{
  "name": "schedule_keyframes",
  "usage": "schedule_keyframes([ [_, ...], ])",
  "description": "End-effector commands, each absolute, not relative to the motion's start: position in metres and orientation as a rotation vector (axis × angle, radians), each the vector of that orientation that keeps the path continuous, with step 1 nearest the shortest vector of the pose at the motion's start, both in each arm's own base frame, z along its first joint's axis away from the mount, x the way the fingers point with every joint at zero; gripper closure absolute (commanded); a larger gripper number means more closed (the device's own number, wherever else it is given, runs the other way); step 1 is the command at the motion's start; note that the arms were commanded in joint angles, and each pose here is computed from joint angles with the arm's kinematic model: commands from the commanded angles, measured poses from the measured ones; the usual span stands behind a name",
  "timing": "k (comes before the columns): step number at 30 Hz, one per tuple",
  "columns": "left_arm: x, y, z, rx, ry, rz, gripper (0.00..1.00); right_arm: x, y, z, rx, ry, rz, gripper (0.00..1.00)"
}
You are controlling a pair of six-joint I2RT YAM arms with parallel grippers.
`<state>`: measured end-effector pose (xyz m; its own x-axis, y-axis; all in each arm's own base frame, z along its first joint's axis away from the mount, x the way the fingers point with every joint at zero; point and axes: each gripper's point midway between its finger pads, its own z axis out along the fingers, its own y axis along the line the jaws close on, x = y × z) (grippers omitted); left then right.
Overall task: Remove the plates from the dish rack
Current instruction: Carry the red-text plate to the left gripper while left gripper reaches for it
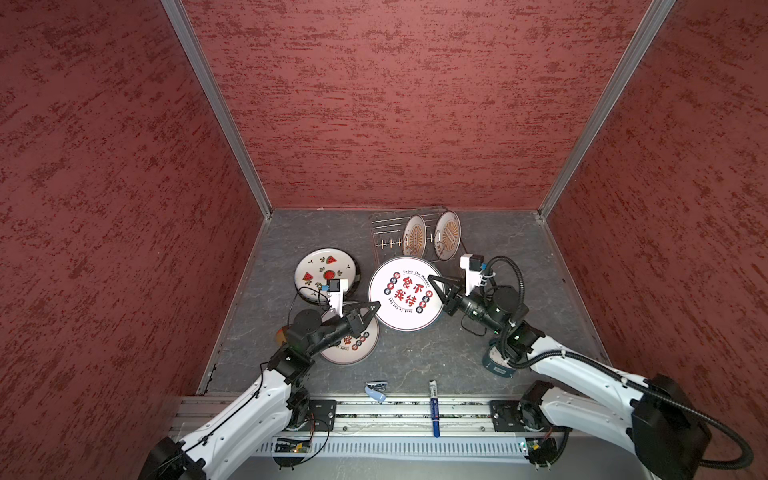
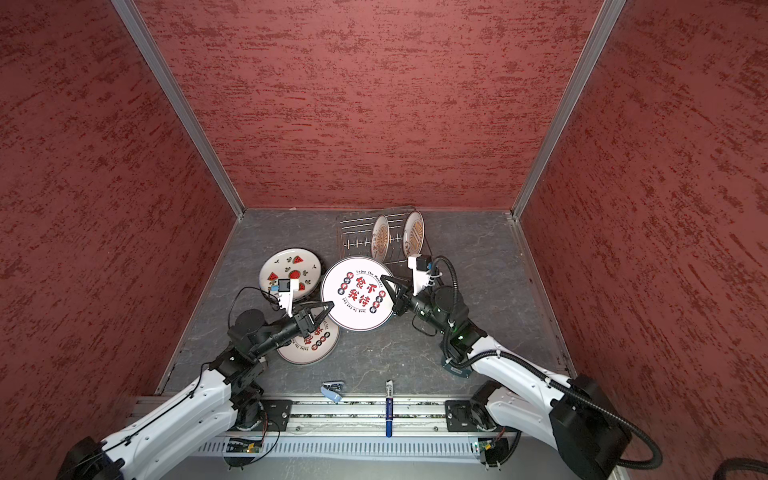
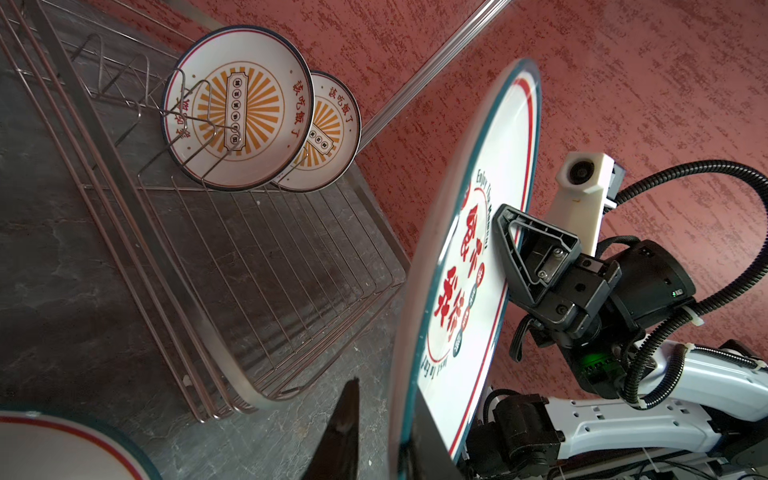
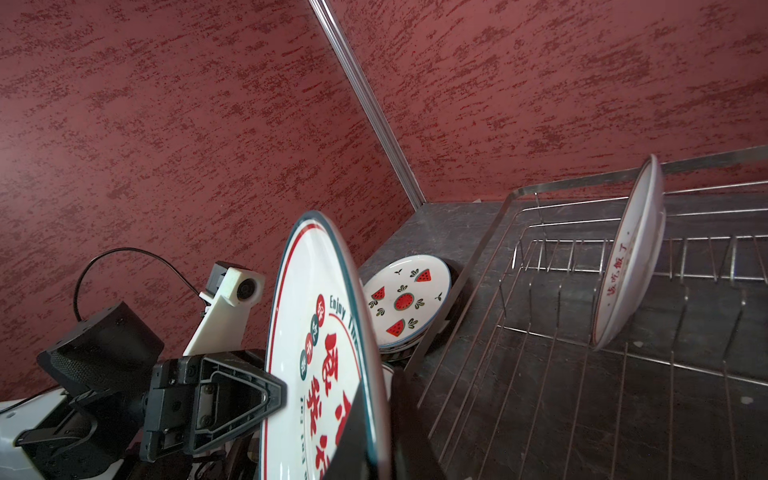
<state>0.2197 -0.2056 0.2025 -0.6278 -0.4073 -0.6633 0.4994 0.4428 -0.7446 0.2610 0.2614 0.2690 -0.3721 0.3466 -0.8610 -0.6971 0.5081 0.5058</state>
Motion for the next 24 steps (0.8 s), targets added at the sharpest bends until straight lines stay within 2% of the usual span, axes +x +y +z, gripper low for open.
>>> schedule_keyframes([
  [1,0.222,-0.208,0.211,0.078,1.813,-1.31,0.87,0.257,0.262,0.297,-0.304,1.488,1.182,0.96],
  [9,0.219,-0.213,0.214,0.089,1.825,-1.349,1.0,0.265,0.263,0.287,-0.291,1.52,1.152,0.95],
  [11,0.218,-0.215,0.216,0.096,1.824,-1.368,1.0,0.266,0.265,0.284,-0.294,1.529,1.151,0.94],
  [21,0.222,-0.213,0.216,0.042,1.835,-1.382,1.0,0.272,0.268,0.272,-0.293,1.587,1.127,0.79],
  [24,0.224,-0.21,0.219,0.025,1.825,-1.379,1.0,0.273,0.268,0.269,-0.294,1.598,1.125,0.69],
])
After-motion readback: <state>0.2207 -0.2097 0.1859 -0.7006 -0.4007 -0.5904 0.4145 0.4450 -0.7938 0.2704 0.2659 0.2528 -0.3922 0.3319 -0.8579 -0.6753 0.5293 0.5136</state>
